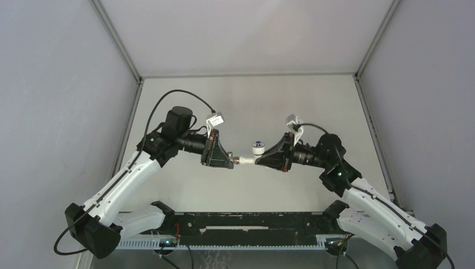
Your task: Install the water faucets
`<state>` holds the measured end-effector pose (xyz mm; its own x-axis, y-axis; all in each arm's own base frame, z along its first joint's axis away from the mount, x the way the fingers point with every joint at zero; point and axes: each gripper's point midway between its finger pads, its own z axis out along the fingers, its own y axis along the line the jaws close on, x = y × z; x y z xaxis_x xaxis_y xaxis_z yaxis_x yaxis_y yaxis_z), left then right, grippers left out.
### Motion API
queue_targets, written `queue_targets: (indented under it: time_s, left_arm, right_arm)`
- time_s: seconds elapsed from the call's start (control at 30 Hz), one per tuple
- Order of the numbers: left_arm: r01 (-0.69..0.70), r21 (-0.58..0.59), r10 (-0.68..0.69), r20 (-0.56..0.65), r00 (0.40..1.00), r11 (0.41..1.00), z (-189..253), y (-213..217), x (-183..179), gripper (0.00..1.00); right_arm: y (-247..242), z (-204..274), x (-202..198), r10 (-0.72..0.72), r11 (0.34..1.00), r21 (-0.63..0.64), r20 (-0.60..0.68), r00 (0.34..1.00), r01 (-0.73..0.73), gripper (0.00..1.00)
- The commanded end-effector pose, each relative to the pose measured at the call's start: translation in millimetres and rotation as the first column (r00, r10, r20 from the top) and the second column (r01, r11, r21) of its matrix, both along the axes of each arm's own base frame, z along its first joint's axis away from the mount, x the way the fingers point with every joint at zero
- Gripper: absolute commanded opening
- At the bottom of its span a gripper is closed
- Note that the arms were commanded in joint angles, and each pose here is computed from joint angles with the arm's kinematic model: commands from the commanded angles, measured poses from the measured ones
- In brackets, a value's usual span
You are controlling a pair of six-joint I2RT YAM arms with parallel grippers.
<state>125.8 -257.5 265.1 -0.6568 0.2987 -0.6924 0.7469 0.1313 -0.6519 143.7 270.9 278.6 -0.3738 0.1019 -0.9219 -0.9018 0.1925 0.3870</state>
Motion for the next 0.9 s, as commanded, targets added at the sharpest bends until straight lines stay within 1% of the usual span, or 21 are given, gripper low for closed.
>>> queue_targets:
  time_s: [0.0,0.07,0.1,0.13,0.17,0.23,0.3,0.33,0.37,0.4,0.47,0.53,0.6,0.67,0.7,0.73,0.77,0.87]
  left_arm:
    - [0.031,-0.057,-0.019,0.194,0.981,0.998,32.4,-6.4,-1.3,0.0]
    - [0.016,-0.074,0.003,0.242,0.97,0.997,34.9,-6.5,1.4,0.0]
    - [0.009,-0.084,0.013,0.257,0.966,0.996,36.0,-6.5,2.6,0.0]
    - [0.008,-0.093,0.017,0.262,0.965,0.996,36.8,-6.6,2.1,0.0]
    - [0.026,-0.112,0.004,0.261,0.965,0.993,39.6,-7.5,-0.9,0.0]
    - [0.068,-0.139,-0.034,0.233,0.972,0.988,43.1,-10.0,-7.6,0.0]
    - [0.076,-0.131,-0.049,0.195,0.98,0.989,39.9,-12.2,-7.1,0.0]
    - [0.075,-0.123,-0.052,0.183,0.982,0.99,37.8,-12.7,-6.5,0.0]
    - [0.072,-0.119,-0.05,0.176,0.983,0.99,36.6,-13.4,-5.2,0.0]
    - [0.068,-0.116,-0.047,0.174,0.984,0.991,36.1,-13.7,-4.1,0.0]
    - [0.028,-0.1,-0.011,0.163,0.987,0.995,33.9,-14.8,2.7,0.0]
    - [0.034,-0.099,-0.021,0.136,0.991,0.994,34.7,-17.3,3.5,0.0]
    - [0.042,-0.098,-0.032,0.103,0.994,0.994,34.9,-20.0,4.4,0.0]
    - [0.04,-0.089,-0.033,0.081,0.996,0.995,34.7,-21.0,5.4,0.0]
    - [0.044,-0.087,-0.038,0.072,0.997,0.995,35.0,-21.2,4.7,0.0]
    - [0.051,-0.089,-0.045,0.066,0.997,0.995,36.1,-21.2,3.7,0.0]
    - [0.054,-0.09,-0.048,0.062,0.997,0.995,37.0,-20.9,2.5,0.0]
    - [0.056,-0.095,-0.051,0.062,0.997,0.994,42.0,-19.1,-1.0,0.0]
  right_arm:
    - [2.1,60.4,13.8,0.073,0.982,0.19,-0.403,0.912,0.005,0.0]
    - [8.0,51.8,17.3,0.143,0.98,0.196,-0.607,0.782,-0.027,0.01]
    - [11.6,47.5,17.7,0.172,0.979,0.201,-0.686,0.707,-0.043,0.05]
    - [14.4,43.4,17.8,0.185,0.978,0.2,-0.719,0.67,-0.056,0.19]
    - [16.3,40.3,18.7,0.189,0.978,0.2,-0.729,0.658,-0.059,0.32]
    - [15.1,36.1,22.3,0.143,0.984,0.179,-0.713,0.686,-0.018,0.56]
    - [4.4,37.3,26.3,0.039,0.989,0.131,-0.654,0.756,0.062,0.96]
    - [-2.7,33.5,31.7,-0.042,0.989,0.086,-0.631,0.774,0.124,0.99]
    - [-10.7,33.3,35.8,-0.108,0.983,0.054,-0.593,0.798,0.173,1.0]
    - [-19.3,28.9,37.6,-0.168,0.977,0.015,-0.564,0.809,0.213,1.0]
    - [-34.0,25.5,39.2,-0.241,0.964,-0.023,-0.493,0.836,0.265,1.0]
    - [-46.8,24.8,37.6,-0.301,0.951,-0.05,-0.377,0.876,0.306,1.0]
    - [-57.3,27.7,33.0,-0.339,0.94,-0.055,-0.227,0.913,0.336,1.0]
    - [-62.2,34.2,23.0,-0.322,0.947,-0.016,-0.049,0.945,0.322,1.0]
    - [-63.4,36.8,16.4,-0.305,0.952,0.007,0.041,0.951,0.305,1.0]
    - [-63.5,42.9,10.3,-0.287,0.958,0.041,0.139,0.948,0.284,1.0]
    - [-64.1,45.9,3.9,-0.274,0.962,0.065,0.212,0.938,0.266,1.0]
    - [-58.5,49.8,-17.9,-0.186,0.983,0.069,0.384,0.904,0.173,1.0]
